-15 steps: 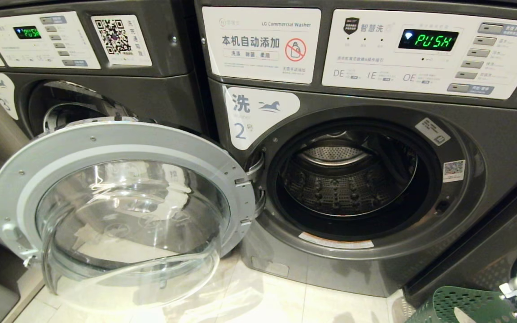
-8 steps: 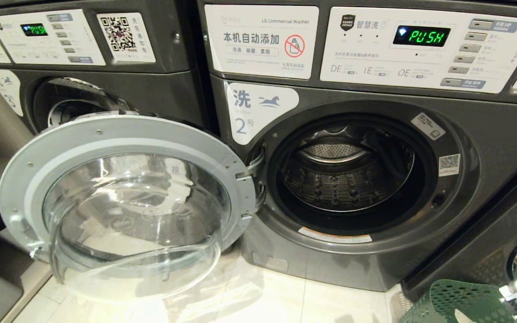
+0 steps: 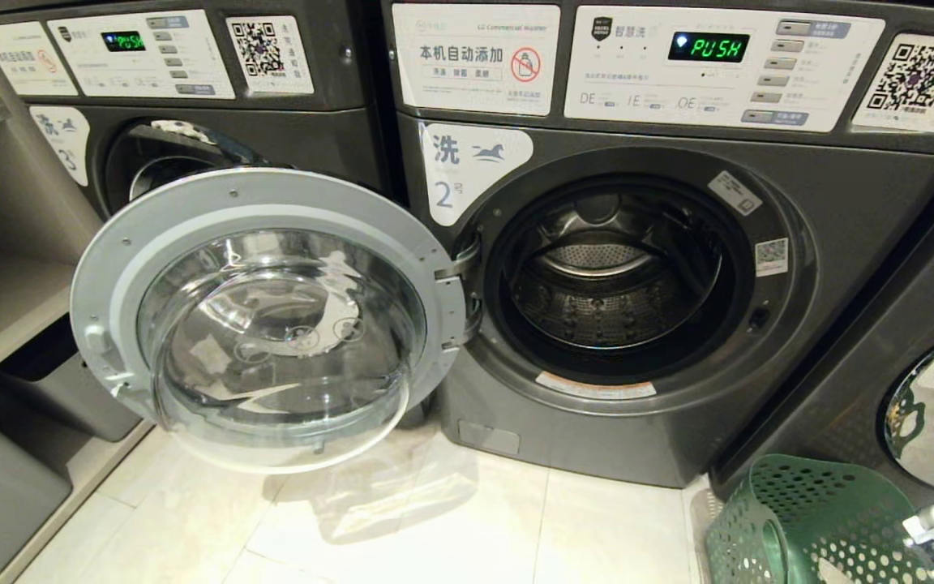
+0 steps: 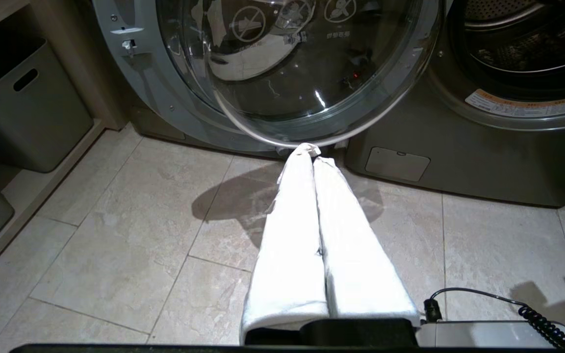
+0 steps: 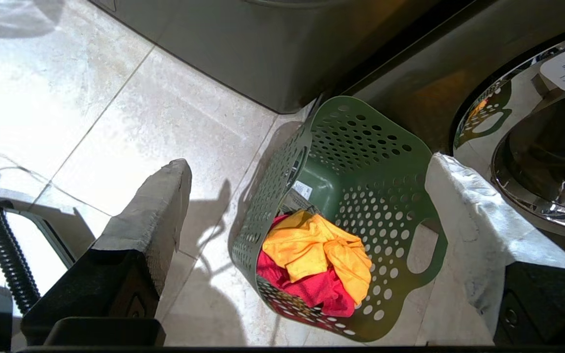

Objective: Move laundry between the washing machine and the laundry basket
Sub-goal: Close the washing machine door with the left hand

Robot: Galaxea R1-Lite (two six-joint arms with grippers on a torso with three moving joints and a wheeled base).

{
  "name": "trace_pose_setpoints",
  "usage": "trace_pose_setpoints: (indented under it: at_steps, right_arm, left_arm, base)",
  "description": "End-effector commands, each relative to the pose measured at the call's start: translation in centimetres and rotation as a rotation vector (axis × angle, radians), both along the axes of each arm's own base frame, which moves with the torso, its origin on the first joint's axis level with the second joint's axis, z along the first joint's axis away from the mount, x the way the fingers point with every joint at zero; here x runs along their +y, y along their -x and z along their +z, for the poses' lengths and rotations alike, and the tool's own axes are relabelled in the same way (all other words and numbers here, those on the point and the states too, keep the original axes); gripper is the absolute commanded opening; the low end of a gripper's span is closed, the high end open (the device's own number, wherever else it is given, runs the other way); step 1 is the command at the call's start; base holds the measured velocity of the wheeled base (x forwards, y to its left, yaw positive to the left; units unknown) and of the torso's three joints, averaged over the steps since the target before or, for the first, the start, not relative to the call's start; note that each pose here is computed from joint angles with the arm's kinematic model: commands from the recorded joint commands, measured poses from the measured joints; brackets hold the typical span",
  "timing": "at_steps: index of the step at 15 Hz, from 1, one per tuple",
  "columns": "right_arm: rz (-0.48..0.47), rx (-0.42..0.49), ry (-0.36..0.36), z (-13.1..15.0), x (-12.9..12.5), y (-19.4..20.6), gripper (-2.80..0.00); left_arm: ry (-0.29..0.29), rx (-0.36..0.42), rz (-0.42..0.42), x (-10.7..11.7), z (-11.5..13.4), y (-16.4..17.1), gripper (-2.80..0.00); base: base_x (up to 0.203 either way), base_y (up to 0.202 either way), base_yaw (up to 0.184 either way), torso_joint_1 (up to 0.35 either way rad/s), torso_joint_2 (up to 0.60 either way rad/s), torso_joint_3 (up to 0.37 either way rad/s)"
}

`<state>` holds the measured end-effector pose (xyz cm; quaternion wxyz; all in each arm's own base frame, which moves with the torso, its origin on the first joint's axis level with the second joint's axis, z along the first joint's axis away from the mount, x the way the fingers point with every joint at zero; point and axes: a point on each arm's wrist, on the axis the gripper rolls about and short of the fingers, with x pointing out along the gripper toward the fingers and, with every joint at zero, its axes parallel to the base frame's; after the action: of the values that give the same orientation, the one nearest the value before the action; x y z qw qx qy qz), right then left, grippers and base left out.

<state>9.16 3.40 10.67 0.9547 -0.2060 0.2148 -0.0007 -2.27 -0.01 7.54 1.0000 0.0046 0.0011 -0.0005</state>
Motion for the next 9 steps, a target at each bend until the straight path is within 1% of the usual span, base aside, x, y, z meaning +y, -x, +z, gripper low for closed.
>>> trace_pose_setpoints:
  at_steps: [1,5,7,9]
  right_arm:
    - [0.000,-0.006,-0.001,0.15,0.07,-0.12,0.00]
    - [0.006,-0.033,-0.017,1.08,0.39,-0.73,0.00]
    - [0.007,-0.022,-0.020,0.81,0.34,-0.64,0.00]
    - [0.003,-0.039,-0.039,0.61,-0.04,0.11,0.00]
  left_arm:
    - [0.000,0.001,0.000,0.00,-0.01,0.00,-2.80]
    - [-0.002,0.002,-0.002,-0.01,-0.02,0.00,-2.80]
    - [-0.004,0.001,-0.001,0.00,-0.01,0.00,-2.80]
    - [-0.007,-0.018,-0.003,-0.01,0.37,0.08,-2.80]
  base:
    - [0.000,0.000,0.000,0.000,0.00,0.000]
    - [0.000,0.000,0.000,0.000,0.00,0.000]
    - [0.000,0.000,0.000,0.000,0.00,0.000]
    - [0.000,0.000,0.000,0.000,0.00,0.000]
